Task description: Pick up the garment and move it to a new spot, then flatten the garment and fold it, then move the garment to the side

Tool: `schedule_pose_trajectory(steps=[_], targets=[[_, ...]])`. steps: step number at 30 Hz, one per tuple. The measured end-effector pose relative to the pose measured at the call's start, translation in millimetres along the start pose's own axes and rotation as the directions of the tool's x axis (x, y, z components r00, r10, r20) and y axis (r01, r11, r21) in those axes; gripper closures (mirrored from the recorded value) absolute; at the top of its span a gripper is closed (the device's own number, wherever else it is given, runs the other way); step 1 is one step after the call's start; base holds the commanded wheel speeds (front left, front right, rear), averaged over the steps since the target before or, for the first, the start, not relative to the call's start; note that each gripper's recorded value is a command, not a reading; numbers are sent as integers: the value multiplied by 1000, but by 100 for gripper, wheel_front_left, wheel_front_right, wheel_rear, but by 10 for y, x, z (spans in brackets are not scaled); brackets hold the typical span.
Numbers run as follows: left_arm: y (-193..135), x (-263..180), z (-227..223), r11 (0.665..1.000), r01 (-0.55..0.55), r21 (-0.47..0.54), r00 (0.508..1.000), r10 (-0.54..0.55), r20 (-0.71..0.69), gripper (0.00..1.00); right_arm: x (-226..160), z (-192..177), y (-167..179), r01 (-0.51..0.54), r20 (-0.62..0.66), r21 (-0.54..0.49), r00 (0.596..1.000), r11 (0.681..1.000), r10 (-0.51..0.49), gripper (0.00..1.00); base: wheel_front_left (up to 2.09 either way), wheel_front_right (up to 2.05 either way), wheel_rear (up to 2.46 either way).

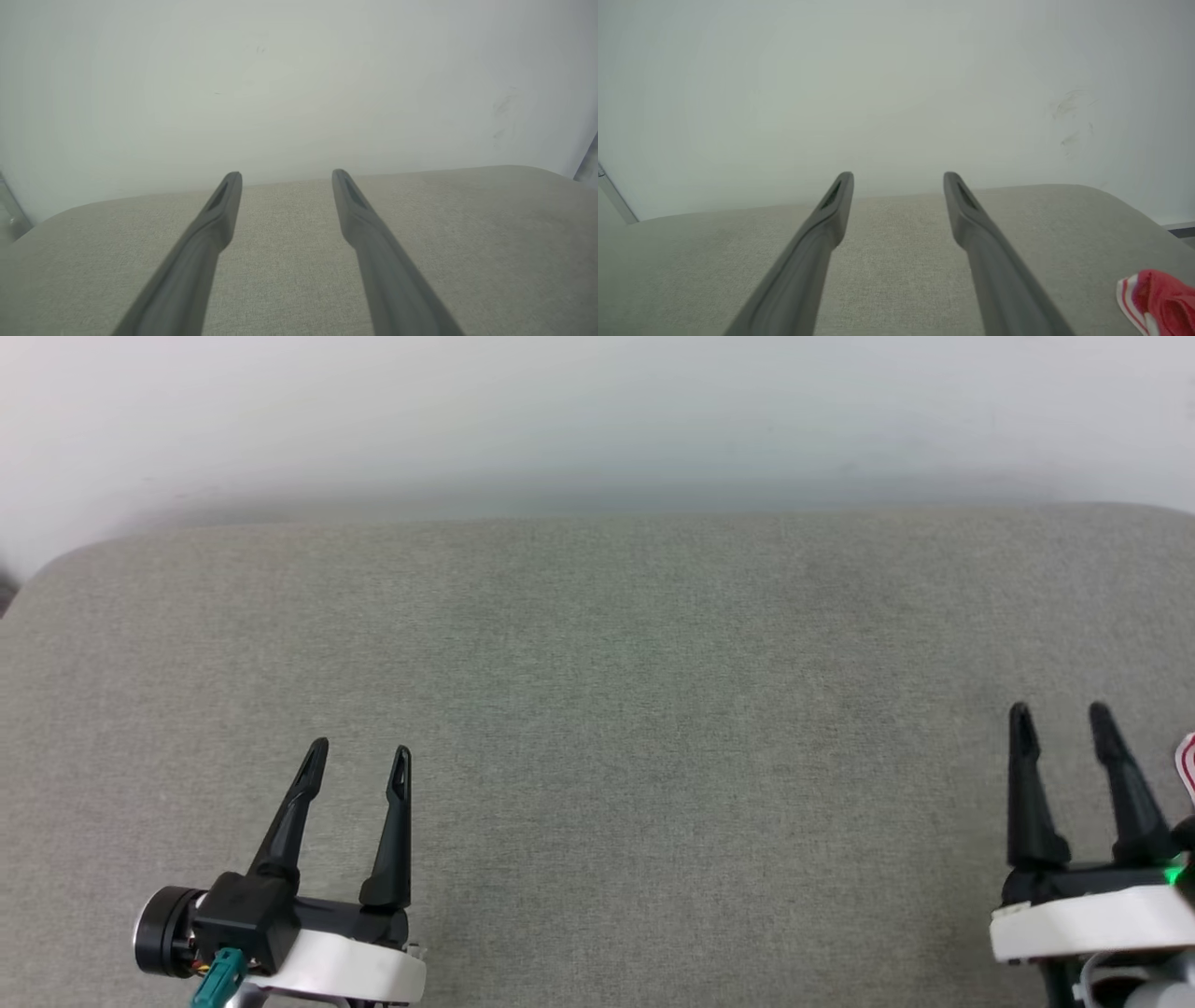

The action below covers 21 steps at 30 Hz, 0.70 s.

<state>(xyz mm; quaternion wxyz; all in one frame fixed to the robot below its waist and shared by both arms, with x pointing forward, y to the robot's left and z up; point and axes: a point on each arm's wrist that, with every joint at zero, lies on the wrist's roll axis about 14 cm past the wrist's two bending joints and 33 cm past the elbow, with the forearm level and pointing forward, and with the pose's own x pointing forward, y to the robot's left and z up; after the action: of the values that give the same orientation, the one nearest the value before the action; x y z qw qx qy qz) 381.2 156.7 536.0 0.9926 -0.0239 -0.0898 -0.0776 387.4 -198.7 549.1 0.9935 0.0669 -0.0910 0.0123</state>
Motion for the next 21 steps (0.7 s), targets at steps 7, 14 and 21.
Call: schedule_pose_trajectory(steps=[7,14,21], targets=[[36,-82,-8,1000,-21,3,1000,21,-8,0,-87,-276,128,-24,-59,35,998,999,26,0,0,0,0],[36,-100,-12,1000,-31,1,999,31,-10,0,-99,-337,172,-34,-69,42,997,999,37,0,0,0,0],[79,-108,-29,999,-49,-13,999,49,-14,0,-86,-334,159,-32,-65,35,997,999,34,0,0,0,0]])
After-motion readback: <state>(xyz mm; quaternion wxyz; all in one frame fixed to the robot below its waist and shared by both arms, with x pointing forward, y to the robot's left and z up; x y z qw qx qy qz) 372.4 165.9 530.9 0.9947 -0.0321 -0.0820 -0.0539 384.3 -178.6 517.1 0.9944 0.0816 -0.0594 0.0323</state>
